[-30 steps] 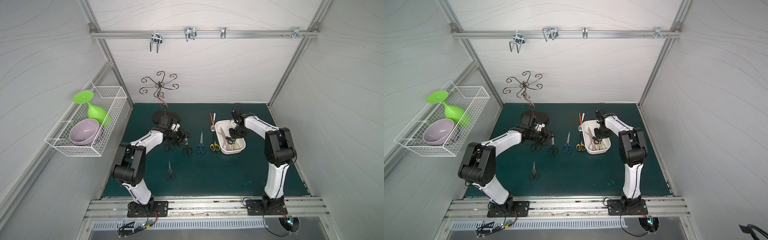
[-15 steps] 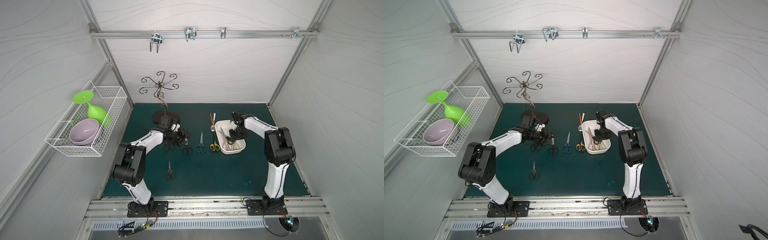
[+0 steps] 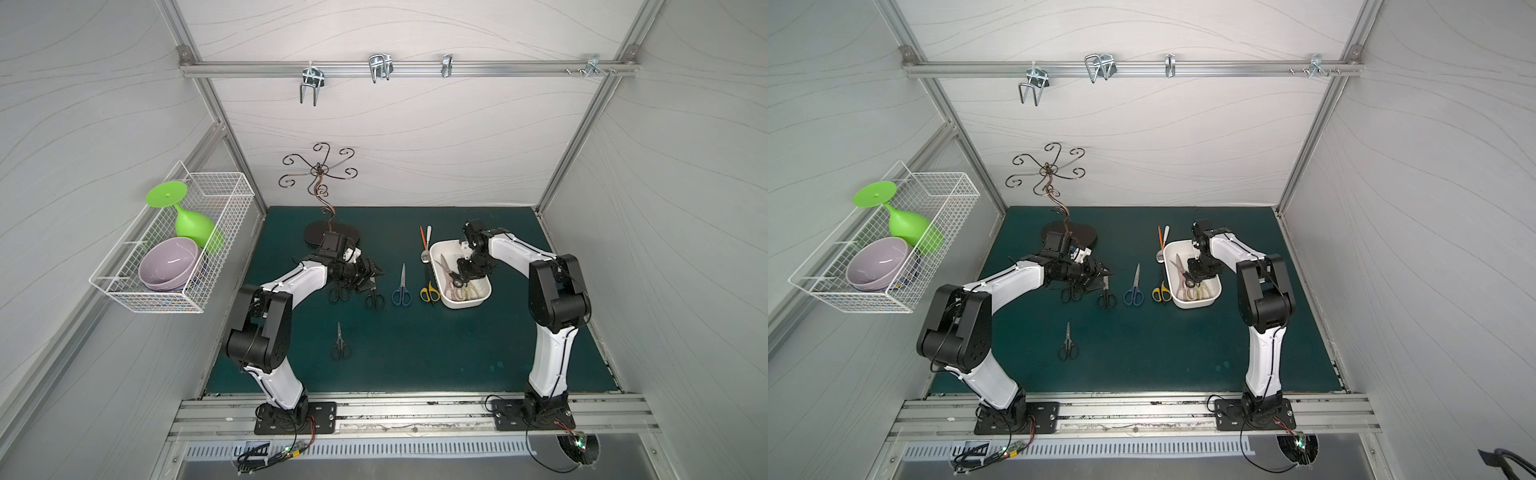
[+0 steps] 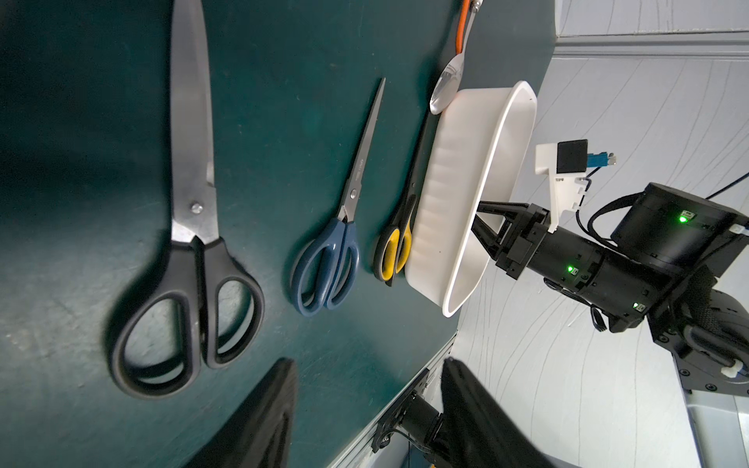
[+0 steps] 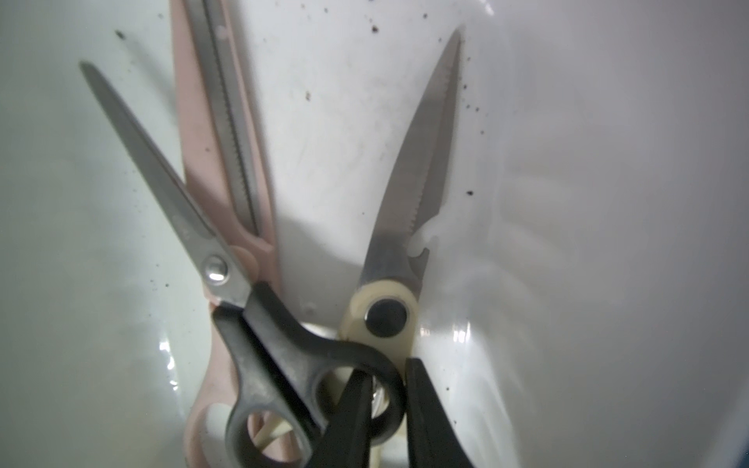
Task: Take the scissors out of the storage box
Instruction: Pick up the scissors from the storage box.
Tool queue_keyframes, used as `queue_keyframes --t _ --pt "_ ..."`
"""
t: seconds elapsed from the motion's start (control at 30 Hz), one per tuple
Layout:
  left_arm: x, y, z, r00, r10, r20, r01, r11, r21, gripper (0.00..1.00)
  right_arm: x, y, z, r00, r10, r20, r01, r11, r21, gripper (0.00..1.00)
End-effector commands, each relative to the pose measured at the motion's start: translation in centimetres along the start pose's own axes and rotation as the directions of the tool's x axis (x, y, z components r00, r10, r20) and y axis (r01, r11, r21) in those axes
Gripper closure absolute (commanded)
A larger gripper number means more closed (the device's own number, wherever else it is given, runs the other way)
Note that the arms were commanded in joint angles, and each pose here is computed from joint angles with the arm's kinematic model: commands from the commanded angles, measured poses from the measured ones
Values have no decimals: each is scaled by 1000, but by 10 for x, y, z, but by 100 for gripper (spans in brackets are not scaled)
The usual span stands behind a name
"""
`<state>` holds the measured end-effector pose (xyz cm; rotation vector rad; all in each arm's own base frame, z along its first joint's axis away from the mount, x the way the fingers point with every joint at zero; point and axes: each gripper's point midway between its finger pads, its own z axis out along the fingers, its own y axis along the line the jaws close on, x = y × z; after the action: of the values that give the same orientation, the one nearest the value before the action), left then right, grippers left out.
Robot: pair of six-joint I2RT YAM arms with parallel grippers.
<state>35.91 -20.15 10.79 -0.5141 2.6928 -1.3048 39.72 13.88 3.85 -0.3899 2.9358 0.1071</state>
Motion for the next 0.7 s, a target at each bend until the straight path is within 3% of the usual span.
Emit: queue_keyframes --t 0.0,0.27,0.53,0.67 --pt "-4 -16 -7 999 45 28 -46 999 25 39 7 1 1 1000 19 -19 -19 1000 -11 85" --pt "-5 -20 -7 999 45 24 -45 998 39 39 9 -3 -23 997 76 6 -76 997 -14 94" --pt "-3 -34 -10 997 70 26 -72 995 69 39 0 1 -71 975 168 142 -162 985 -53 96" --pt "4 -56 -9 992 126 25 -128 981 146 39 0 15 -93 955 230 187 -210 970 -120 95"
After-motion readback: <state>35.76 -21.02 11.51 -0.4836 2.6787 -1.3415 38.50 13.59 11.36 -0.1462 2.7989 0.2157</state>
